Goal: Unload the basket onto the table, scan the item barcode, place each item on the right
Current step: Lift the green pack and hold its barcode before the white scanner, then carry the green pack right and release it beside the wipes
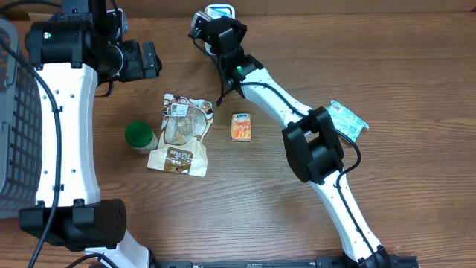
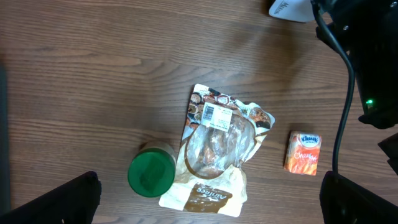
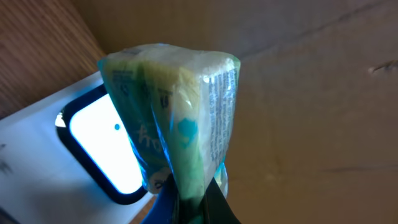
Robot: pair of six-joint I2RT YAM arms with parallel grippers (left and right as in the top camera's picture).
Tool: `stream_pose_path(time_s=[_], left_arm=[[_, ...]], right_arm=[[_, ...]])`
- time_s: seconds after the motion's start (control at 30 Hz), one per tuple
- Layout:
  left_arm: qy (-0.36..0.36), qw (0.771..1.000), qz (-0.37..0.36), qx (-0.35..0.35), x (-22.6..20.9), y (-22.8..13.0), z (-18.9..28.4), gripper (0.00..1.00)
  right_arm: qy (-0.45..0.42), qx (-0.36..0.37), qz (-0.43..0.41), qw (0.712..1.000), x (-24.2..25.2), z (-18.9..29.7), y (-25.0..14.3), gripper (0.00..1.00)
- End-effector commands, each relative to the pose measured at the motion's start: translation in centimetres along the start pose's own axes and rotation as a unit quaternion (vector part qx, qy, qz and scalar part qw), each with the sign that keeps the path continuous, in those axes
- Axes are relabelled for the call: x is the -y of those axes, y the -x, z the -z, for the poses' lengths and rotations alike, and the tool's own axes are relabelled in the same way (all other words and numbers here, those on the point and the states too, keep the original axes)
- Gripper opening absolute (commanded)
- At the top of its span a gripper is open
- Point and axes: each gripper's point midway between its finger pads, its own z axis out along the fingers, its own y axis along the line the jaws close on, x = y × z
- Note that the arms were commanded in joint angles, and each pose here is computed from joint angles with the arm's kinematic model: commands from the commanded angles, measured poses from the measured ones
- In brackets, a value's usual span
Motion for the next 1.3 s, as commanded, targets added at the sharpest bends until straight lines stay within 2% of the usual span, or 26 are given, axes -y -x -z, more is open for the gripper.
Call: stream_pose_path(time_s=[0.0, 0.17, 0.23, 0.33, 0.4, 0.5, 0.63, 0.73, 0.9, 0.97, 1.03, 1.1, 1.13, 1.23, 1.27], left_arm=[[0.003, 1.0, 0.004, 0.006, -0.2, 0.1, 0.4, 0.99], [0.003, 1.0, 0.004, 0.006, -0.2, 0.1, 0.4, 1.0], [0.003, 1.0, 0.004, 0.006, -0.2, 0.1, 0.4, 1.0], [0.003, 1.0, 0.004, 0.006, -0.2, 0.1, 0.4, 1.0], [0.003, 1.0, 0.004, 0.006, -0.2, 0.1, 0.4, 1.0], [0.003, 1.0, 0.004, 0.006, -0.2, 0.1, 0.4, 1.0], [0.003, 1.0, 0.004, 0.006, -0.2, 0.1, 0.4, 1.0], [0.003, 1.0, 0.004, 0.006, -0.2, 0.1, 0.4, 1.0], [0.003, 1.0, 0.004, 0.006, -0.2, 0.1, 0.4, 1.0], [0.003, 1.0, 0.004, 0.006, -0.2, 0.1, 0.4, 1.0], [0.003, 1.0, 0.004, 0.006, -0.2, 0.1, 0.4, 1.0], [0.003, 1.0, 0.004, 0.006, -0.2, 0.1, 0.4, 1.0], [0.003, 1.0, 0.004, 0.006, -0.2, 0.1, 0.4, 1.0], [0.003, 1.0, 0.004, 0.006, -0.2, 0.1, 0.4, 1.0], [0.003, 1.0, 0.004, 0.006, -0.2, 0.1, 0.4, 1.0]], right_arm=[[-0.007, 0.043, -0.115, 0.992, 6.5, 4.4, 4.1, 0.04], [0.069, 0.026, -0.22, 0.973, 9.4, 10.1, 4.8, 0.04], [0.135, -0.019, -0.317, 0.939, 10.3, 14.1, 3.4, 0.04], [0.191, -0.098, -0.383, 0.898, 10.2, 17.2, -0.2, 0.04], [0.205, -0.175, -0.421, 0.866, 9.8, 18.1, -4.2, 0.04], [0.193, -0.307, -0.479, 0.799, 8.5, 18.7, -11.3, 0.04], [0.173, -0.447, -0.49, 0.728, 5.9, 19.1, -20.7, 0.04], [0.17, -0.502, -0.488, 0.693, 4.1, 19.6, -25.6, 0.04], [0.186, -0.558, -0.525, 0.616, 1.3, 20.5, -32.3, 0.04], [0.187, -0.567, -0.543, 0.591, 0.6, 20.7, -34.5, 0.04], [0.181, -0.573, -0.55, 0.581, 0.4, 20.9, -35.8, 0.05], [0.174, -0.578, -0.556, 0.571, 0.5, 21.1, -37.1, 0.18], [0.168, -0.582, -0.563, 0.562, 0.8, 21.3, -38.1, 0.39], [0.172, -0.586, -0.566, 0.553, 1.2, 21.8, -38.8, 0.61], [0.187, -0.584, -0.562, 0.556, 1.3, 21.9, -38.6, 0.61]])
